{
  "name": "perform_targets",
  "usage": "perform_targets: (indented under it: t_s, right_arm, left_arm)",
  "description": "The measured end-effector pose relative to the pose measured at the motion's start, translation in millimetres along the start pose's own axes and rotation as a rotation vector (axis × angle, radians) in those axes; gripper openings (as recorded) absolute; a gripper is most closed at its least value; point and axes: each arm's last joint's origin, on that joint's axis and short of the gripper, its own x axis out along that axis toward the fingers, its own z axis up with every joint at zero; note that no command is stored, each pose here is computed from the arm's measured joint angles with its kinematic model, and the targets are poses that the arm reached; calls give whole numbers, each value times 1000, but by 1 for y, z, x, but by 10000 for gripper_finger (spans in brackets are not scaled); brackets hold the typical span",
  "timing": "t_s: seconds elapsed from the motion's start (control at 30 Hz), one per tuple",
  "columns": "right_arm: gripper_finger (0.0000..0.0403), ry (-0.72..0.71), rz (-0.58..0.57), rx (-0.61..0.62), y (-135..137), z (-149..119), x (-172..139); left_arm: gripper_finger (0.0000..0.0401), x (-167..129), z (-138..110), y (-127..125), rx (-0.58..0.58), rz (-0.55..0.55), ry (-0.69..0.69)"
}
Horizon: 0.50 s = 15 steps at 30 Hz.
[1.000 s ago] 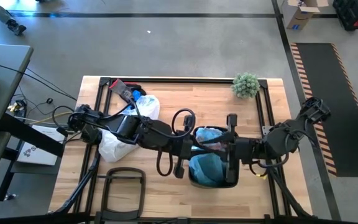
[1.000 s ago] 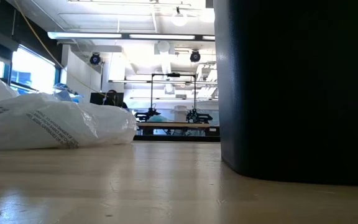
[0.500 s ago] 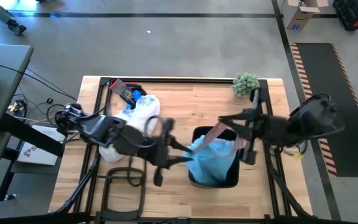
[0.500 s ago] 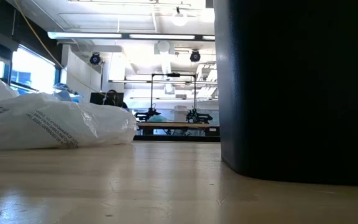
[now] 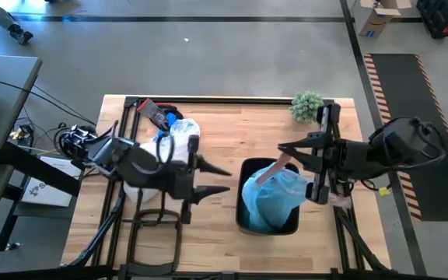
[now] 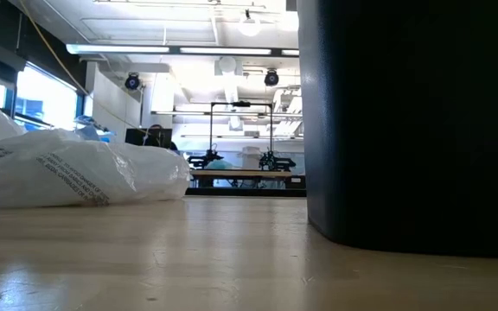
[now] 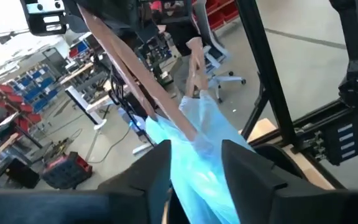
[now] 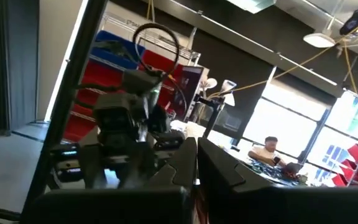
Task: Place trash/remove bag and relplace
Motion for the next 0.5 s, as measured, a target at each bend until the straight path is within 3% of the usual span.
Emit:
perform_targets:
  t_s: [0.17,0.27,0.5]
  right_arm:
    - [0,15,69,19,7,-5,3]
    - [0,23,103,49,8,-6,2]
    - [0,44,113,63,9,-8,2]
  left_arm:
    - [177,26,-13,25,-5,-24,-36]
    - [198,47,-21,39,-34,-98,-121]
    - [211,96,-33,51,-119,-170,-344]
